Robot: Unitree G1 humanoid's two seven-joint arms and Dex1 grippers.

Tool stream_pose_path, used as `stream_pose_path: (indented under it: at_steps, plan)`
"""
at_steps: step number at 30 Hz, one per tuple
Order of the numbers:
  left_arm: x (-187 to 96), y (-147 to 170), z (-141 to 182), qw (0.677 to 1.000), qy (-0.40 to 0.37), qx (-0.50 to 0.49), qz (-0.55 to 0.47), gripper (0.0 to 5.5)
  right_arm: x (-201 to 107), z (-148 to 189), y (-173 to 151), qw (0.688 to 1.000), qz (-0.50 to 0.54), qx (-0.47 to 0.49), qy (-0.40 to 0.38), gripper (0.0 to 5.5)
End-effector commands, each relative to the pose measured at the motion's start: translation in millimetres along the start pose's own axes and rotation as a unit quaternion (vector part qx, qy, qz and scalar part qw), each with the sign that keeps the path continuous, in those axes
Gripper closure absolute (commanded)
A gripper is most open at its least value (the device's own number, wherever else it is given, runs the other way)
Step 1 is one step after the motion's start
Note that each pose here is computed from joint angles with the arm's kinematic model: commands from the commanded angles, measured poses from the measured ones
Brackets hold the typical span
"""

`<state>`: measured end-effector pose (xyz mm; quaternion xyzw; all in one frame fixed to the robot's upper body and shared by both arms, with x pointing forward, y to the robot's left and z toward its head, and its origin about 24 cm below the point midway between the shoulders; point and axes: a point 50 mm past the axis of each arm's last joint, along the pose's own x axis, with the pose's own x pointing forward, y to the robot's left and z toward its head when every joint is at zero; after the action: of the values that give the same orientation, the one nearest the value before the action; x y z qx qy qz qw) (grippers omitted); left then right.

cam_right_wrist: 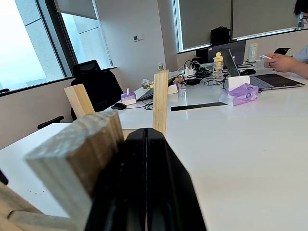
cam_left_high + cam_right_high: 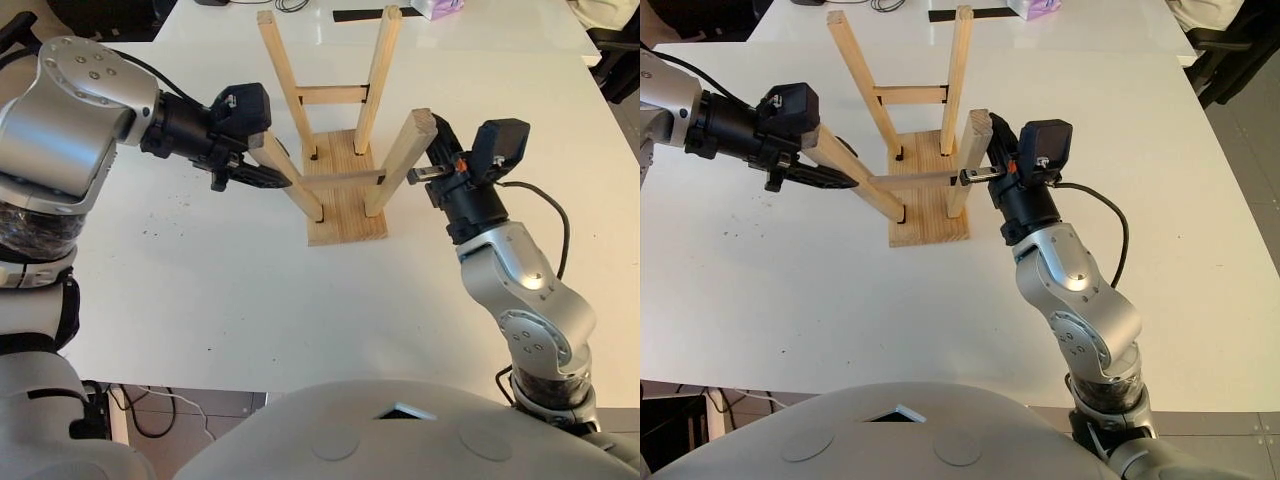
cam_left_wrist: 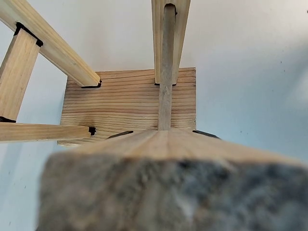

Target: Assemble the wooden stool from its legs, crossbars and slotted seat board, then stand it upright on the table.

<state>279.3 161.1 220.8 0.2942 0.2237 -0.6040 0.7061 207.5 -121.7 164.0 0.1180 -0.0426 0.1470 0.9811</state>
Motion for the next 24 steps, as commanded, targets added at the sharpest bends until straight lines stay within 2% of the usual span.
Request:
stream_pose_path:
  at_steps: [1,3,5,7,9,11,13,24]
  plan:
    - [11,-1,1,1.0,-0.011,0.012,-0.015,3.46,-32,29,-71,0.98,-0.183,-0.061,-0.045,5.5]
    - [12,-2,1,1.0,-0.013,0.013,-0.013,3.46,-47,37,-93,0.962,-0.257,-0.068,-0.06,5.5]
    - [13,-2,2,1.0,-0.014,0.015,-0.013,3.46,-48,35,-90,0.964,-0.253,-0.059,-0.052,5.5]
    - [13,-1,4,1.0,-0.016,0.018,-0.014,3.46,-32,21,-58,0.985,-0.172,-0.019,-0.025,5.5]
    - [13,-1,6,1.0,-0.018,0.019,-0.017,3.46,-8,12,-2,0.998,-0.037,0.04,-0.011,5.5]
    - [14,-2,9,0.999,-0.022,0.023,-0.021,3.46,8,16,43,0.994,0.06,0.088,-0.022,5.5]
    - [13,-2,13,0.999,-0.026,0.027,-0.024,3.46,15,21,59,0.989,0.089,0.115,-0.034,5.5]
    - [8,1,16,0.999,-0.046,0.017,0.003,3.46,2,21,16,0.998,0.021,0.05,-0.027,5.5]
